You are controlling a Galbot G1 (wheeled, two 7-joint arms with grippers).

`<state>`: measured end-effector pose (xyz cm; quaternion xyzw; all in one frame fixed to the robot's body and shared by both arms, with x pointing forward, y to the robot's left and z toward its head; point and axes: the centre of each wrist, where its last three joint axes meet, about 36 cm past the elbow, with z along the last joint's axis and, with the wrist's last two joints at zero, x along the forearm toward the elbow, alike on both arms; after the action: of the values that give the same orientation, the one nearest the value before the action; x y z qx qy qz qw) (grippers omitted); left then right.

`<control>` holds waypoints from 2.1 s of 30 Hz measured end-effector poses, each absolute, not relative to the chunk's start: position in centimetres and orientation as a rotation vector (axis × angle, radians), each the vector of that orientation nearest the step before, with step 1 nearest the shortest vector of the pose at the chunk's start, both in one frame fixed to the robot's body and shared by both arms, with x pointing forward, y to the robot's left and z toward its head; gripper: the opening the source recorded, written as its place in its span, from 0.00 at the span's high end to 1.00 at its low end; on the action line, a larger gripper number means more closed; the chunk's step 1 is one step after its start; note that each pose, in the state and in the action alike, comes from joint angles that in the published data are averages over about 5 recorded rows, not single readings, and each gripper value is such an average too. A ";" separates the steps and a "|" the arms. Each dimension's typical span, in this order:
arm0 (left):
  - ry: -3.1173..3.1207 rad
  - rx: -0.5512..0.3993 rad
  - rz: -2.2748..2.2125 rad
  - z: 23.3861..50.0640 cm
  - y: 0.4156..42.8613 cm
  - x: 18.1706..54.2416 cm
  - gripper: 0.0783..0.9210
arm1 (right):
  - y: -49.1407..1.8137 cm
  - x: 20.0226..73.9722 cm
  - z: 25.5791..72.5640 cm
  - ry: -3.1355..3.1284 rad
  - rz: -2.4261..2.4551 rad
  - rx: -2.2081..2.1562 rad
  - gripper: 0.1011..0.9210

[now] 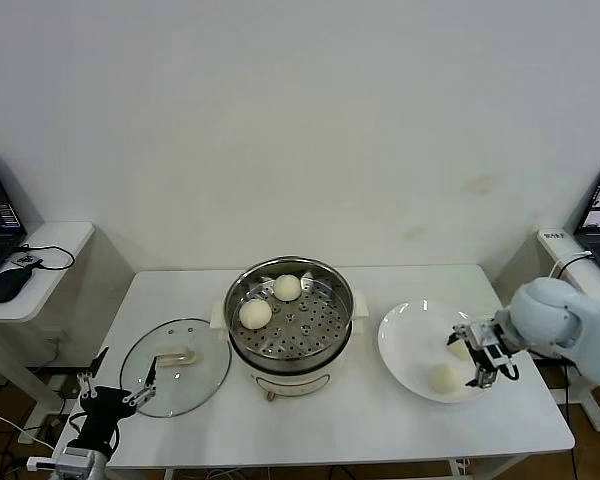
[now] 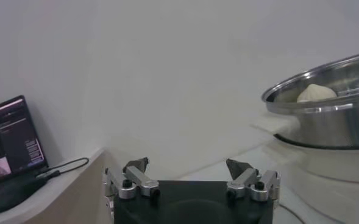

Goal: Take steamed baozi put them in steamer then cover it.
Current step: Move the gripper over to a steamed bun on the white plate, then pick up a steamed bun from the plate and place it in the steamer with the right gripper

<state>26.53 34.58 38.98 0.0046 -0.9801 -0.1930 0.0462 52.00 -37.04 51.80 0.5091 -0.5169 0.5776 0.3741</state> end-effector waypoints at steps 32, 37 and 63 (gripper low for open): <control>-2.982 0.027 -0.594 38.6 35.0 26.6 0.12 | -36.8 55.0 45.9 -1.334 1.346 1.282 0.32; -2.984 0.031 -0.593 38.6 35.0 26.6 0.12 | -36.8 55.1 45.9 -1.337 1.337 1.280 0.41; -3.014 0.012 -0.589 39.7 35.0 27.1 0.12 | -33.0 59.7 63.0 -1.506 1.500 1.305 0.41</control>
<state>27.12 34.95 39.67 0.0038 -0.9808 -0.1916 0.0354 59.72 -33.05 63.03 0.4962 -0.5724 0.5701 0.3181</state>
